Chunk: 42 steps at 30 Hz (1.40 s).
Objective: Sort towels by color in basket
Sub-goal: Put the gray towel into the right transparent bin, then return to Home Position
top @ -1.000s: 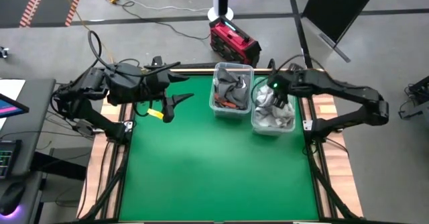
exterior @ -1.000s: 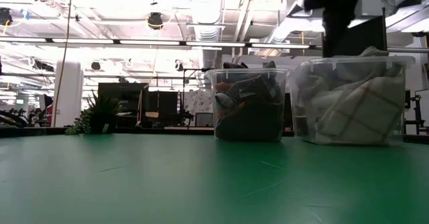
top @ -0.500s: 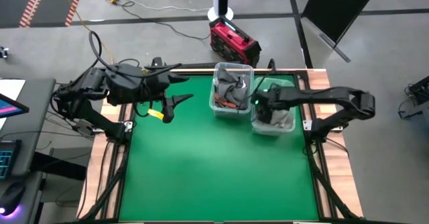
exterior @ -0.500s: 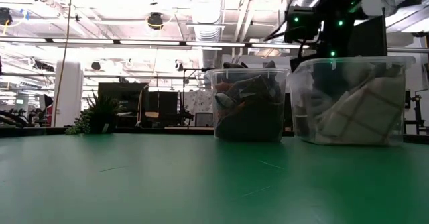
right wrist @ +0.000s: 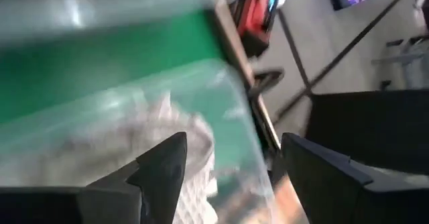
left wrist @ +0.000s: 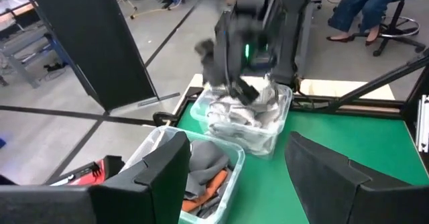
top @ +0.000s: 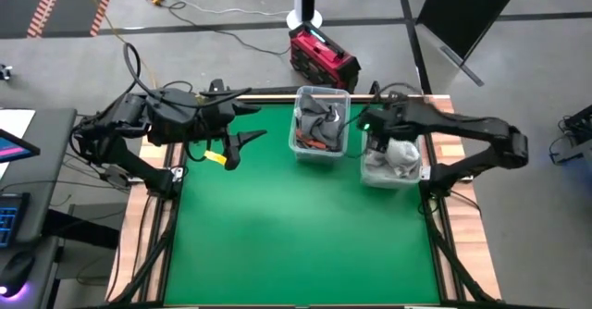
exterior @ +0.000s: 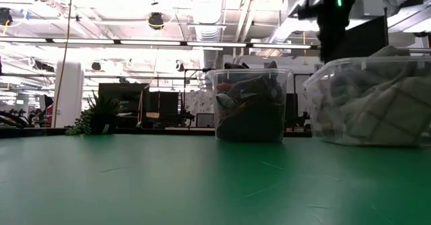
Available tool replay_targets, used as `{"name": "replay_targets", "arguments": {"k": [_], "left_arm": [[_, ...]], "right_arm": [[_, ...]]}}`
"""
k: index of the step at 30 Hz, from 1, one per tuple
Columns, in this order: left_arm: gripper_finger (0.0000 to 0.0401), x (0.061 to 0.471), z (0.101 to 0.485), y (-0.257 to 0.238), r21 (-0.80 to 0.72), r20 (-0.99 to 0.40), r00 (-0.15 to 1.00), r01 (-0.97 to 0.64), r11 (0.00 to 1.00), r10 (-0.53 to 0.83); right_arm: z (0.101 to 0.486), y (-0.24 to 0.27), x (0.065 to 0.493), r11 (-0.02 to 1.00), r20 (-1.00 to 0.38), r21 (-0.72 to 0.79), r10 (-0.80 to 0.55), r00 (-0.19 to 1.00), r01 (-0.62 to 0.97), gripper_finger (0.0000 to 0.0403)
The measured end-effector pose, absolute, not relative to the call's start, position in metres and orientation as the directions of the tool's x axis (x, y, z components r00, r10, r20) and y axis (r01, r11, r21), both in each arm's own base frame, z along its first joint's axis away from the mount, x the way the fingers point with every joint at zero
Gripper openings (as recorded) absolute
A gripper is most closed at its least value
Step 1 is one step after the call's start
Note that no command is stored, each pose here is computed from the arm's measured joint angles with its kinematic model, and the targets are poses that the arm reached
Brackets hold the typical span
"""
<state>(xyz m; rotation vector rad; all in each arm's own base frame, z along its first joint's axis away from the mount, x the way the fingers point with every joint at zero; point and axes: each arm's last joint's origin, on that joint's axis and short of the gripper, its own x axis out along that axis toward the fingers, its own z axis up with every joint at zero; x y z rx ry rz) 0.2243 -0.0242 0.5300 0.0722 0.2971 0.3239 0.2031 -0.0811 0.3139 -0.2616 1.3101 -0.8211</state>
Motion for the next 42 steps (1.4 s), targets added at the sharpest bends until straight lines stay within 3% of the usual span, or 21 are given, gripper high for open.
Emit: {"name": "replay_targets", "arguments": {"k": [4, 8, 13, 18, 27, 37, 42], "left_arm": [[0.0231, 0.225, 0.526, -0.024, 0.134, -0.3, 0.897, -0.298, 0.945, 0.325], [0.0231, 0.216, 0.514, -0.025, 0.131, -0.326, 0.89, -0.29, 0.948, 0.318], [0.0231, 0.206, 0.489, -0.023, 0.053, -0.247, 0.923, -0.291, 0.955, 0.295], [0.0231, 0.202, 0.446, -0.023, -0.066, -0.111, 0.956, -0.28, 0.958, 0.272], [0.0231, 0.178, 0.349, -0.009, -0.35, -0.029, 0.944, -0.318, 0.881, 0.329], [0.0231, 0.15, 0.29, 0.002, -0.544, 0.164, 0.906, -0.247, 0.802, 0.39], [0.0231, 0.144, 0.263, 0.004, -0.586, 0.156, 0.883, -0.278, 0.761, 0.443]], "right_arm": [[0.344, -0.077, 0.186, 0.638, -0.716, -0.491, -0.684, 0.142, 0.593, 0.0286], [0.37, -0.059, 0.164, 0.67, -0.651, -0.212, -0.64, 0.409, 0.711, 0.0286], [0.378, -0.03, 0.137, 0.77, -0.471, 0.075, -0.533, 0.703, 0.634, 0.0286], [0.363, -0.006, 0.128, 0.846, -0.293, 0.267, -0.385, 0.875, 0.462, 0.0286], [0.351, 0.015, 0.128, 0.897, 0.002, 0.387, -0.234, 0.972, 0.215, 0.0285], [0.33, 0.005, 0.08, 0.857, 0.137, 0.468, -0.311, 0.94, 0.215, 0.0285], [0.309, 0.001, 0.065, 0.827, 0.172, 0.526, -0.332, 0.927, 0.199, 0.0285]]}}
